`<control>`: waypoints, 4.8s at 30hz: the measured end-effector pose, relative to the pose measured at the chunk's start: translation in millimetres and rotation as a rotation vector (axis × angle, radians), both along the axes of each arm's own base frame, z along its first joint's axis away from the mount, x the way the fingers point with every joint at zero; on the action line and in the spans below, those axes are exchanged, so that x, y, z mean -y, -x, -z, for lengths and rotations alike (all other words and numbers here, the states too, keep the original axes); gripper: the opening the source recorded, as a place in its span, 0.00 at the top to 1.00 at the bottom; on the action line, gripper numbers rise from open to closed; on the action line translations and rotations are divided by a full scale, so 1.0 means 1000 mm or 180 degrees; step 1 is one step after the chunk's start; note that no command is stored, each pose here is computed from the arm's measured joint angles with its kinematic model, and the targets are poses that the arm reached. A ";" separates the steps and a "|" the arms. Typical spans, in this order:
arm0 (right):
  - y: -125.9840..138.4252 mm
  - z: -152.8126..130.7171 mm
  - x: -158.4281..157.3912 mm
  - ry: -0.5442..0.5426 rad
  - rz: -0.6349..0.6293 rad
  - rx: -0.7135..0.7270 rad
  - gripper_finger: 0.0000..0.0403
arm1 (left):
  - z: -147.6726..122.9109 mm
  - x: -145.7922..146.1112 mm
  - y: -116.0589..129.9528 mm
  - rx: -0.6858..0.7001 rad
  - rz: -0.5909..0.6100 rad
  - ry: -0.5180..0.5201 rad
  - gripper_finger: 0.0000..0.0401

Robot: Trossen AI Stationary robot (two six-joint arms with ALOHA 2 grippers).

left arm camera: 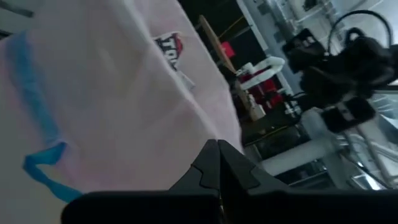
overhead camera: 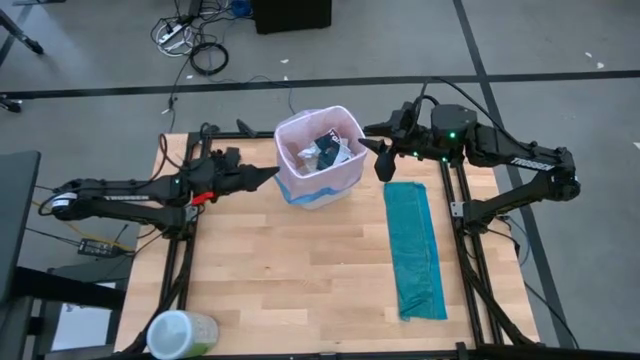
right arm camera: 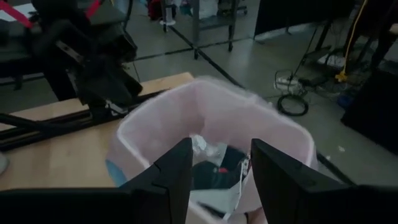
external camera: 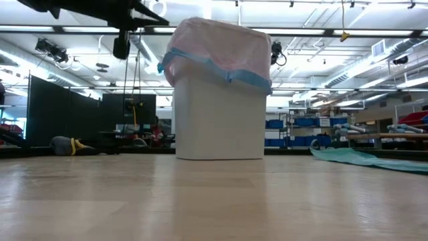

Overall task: Place trash/remove bag and relplace
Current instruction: Remove the trash bag from the white trash bin

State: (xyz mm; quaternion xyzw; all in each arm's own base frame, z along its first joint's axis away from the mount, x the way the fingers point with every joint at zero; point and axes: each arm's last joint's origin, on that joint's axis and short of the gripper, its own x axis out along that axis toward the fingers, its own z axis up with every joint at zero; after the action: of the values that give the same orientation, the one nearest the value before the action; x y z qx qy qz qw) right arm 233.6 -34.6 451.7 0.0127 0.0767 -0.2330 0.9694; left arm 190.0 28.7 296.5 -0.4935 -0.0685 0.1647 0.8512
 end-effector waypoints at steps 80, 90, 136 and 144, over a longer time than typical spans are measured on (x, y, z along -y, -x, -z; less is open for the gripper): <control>0.000 0.013 -0.023 -0.0438 -0.0493 -0.0294 0.57 | 0.084 -0.020 -0.001 0.0532 -0.0351 0.0362 0.74; 0.000 0.013 -0.023 -0.0440 -0.0491 -0.0293 0.58 | 0.083 -0.027 0.001 0.0603 -0.0561 0.0386 0.72; -0.001 0.013 -0.024 -0.0499 -0.0584 -0.0292 0.59 | 0.100 -0.024 0.012 0.0652 -0.0530 0.0353 0.98; -0.001 0.013 -0.024 -0.0667 -0.0541 -0.0226 0.59 | 0.098 -0.025 0.013 0.0682 -0.0747 0.0277 0.90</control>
State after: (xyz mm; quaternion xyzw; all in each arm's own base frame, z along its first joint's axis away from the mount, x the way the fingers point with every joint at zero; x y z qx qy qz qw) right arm 234.2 -11.1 438.4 0.0991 0.1356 -0.1410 0.9757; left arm 176.6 54.1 198.1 -0.5333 -0.2089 0.2122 0.7918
